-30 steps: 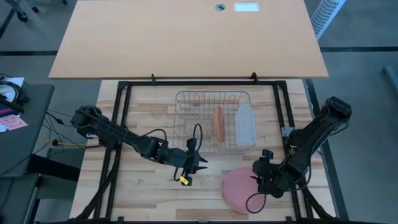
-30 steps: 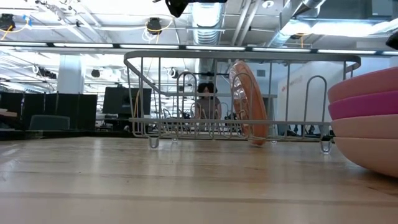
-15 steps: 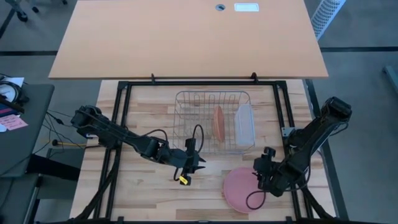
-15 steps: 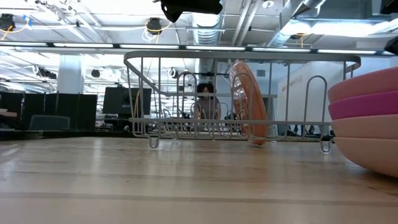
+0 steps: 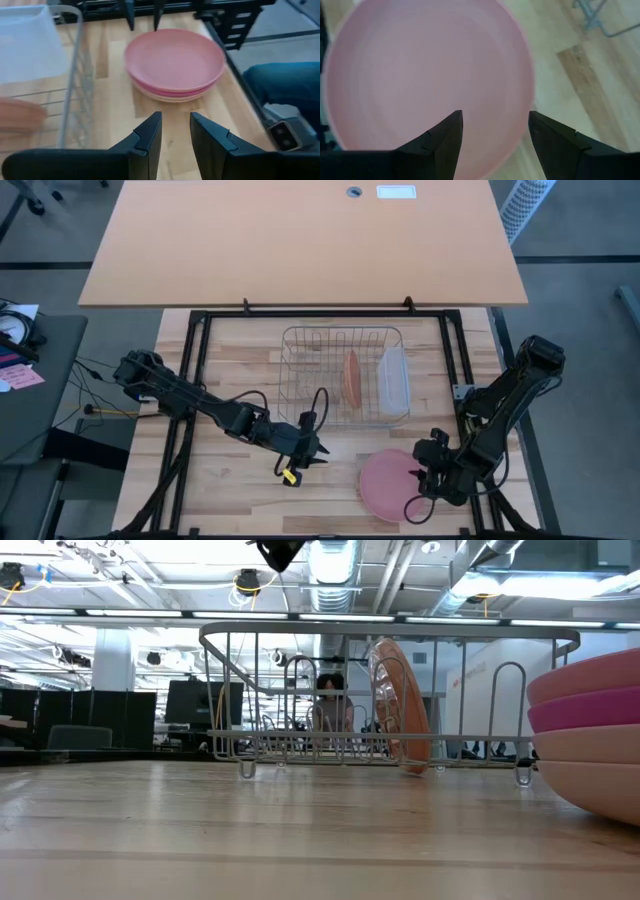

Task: Sort dishes
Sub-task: Put the light pink plate in the dish rack

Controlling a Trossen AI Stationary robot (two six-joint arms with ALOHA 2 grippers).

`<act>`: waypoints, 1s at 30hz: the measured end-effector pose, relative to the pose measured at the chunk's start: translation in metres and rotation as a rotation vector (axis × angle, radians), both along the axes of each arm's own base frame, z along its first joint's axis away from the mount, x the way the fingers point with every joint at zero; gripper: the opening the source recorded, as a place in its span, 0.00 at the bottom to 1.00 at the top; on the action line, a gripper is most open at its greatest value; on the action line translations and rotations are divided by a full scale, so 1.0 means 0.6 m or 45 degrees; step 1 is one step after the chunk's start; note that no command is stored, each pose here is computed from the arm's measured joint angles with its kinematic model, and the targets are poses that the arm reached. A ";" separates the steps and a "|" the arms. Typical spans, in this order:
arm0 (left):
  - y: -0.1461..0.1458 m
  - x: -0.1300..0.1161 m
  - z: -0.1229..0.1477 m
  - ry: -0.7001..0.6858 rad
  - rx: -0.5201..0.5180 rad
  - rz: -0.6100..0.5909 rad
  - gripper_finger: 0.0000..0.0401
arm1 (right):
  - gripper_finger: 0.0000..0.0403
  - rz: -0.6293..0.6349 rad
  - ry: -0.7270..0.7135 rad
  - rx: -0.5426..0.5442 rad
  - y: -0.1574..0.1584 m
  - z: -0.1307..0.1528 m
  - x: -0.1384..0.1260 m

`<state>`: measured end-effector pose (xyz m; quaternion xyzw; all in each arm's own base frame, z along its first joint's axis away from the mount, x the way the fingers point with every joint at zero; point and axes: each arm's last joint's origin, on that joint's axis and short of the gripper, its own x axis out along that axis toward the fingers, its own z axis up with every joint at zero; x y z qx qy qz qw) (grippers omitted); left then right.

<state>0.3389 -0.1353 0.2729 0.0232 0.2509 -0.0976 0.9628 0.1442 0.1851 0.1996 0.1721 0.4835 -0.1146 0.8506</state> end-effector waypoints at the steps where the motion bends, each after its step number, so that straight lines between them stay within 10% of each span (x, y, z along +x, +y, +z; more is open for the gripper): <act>1: -0.001 0.000 0.001 -0.010 -0.005 -0.002 0.24 | 0.58 0.001 -0.005 0.006 0.001 0.000 0.000; 30: -0.025 0.033 -0.051 -0.029 0.047 -0.064 0.24 | 0.58 0.091 -0.061 0.181 0.063 -0.032 0.033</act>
